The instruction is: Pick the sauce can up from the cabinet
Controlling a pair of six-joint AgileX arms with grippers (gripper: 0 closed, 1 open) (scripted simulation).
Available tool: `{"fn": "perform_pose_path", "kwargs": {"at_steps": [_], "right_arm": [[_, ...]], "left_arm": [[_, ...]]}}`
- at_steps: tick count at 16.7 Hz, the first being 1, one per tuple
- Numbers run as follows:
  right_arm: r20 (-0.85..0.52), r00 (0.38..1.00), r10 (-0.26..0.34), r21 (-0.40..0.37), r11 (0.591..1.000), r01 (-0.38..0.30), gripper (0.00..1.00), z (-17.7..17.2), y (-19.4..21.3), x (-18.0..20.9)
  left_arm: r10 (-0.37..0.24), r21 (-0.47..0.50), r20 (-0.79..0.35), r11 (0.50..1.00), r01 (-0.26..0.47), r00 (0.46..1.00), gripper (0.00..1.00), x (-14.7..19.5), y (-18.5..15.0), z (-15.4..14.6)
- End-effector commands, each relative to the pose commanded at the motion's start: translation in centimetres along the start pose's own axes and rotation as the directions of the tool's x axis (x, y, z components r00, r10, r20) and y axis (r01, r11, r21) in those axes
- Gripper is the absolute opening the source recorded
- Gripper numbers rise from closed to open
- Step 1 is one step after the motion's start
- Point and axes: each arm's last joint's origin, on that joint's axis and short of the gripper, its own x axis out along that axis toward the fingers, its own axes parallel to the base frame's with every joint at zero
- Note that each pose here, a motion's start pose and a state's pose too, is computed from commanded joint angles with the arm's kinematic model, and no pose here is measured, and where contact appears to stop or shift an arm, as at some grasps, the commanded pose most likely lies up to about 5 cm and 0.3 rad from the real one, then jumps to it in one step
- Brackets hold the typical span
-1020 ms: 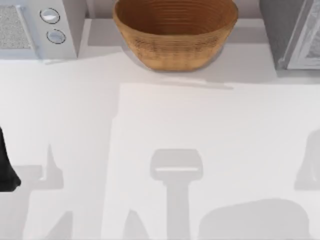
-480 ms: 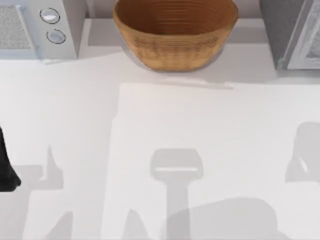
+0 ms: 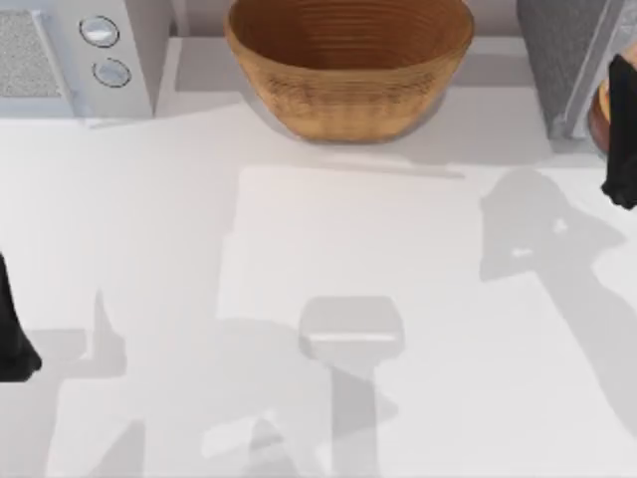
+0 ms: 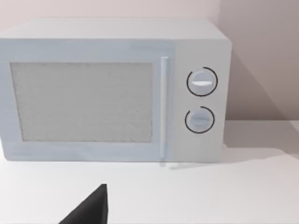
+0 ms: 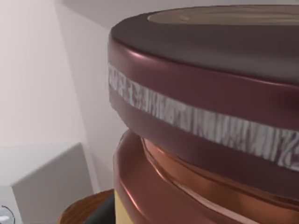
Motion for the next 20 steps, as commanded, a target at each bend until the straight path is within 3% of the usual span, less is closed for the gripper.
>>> {"fn": "perform_pose_path", "kwargs": {"at_steps": [4,8,14,20], "right_arm": [[0.028,0.992,0.126,0.026,0.992,-0.126,0.00,-2.7,3.4,6.2],[-0.016,0.973,0.230,0.005,0.973,-0.230,0.00,-8.9,6.9,9.5],[-0.195,0.918,0.346,-0.077,0.927,-0.366,0.00,-18.7,10.5,8.6],[-0.249,0.894,0.373,-0.102,0.908,-0.407,0.00,-20.8,11.1,7.7]], "left_arm": [[0.000,0.000,0.000,1.000,0.000,1.000,1.00,0.0,0.0,0.0],[0.000,0.000,0.000,1.000,0.000,1.000,1.00,0.0,0.0,0.0],[0.000,0.000,0.000,1.000,0.000,1.000,1.00,0.0,0.0,0.0],[0.000,0.000,0.000,1.000,0.000,1.000,1.00,0.0,0.0,0.0]]}}
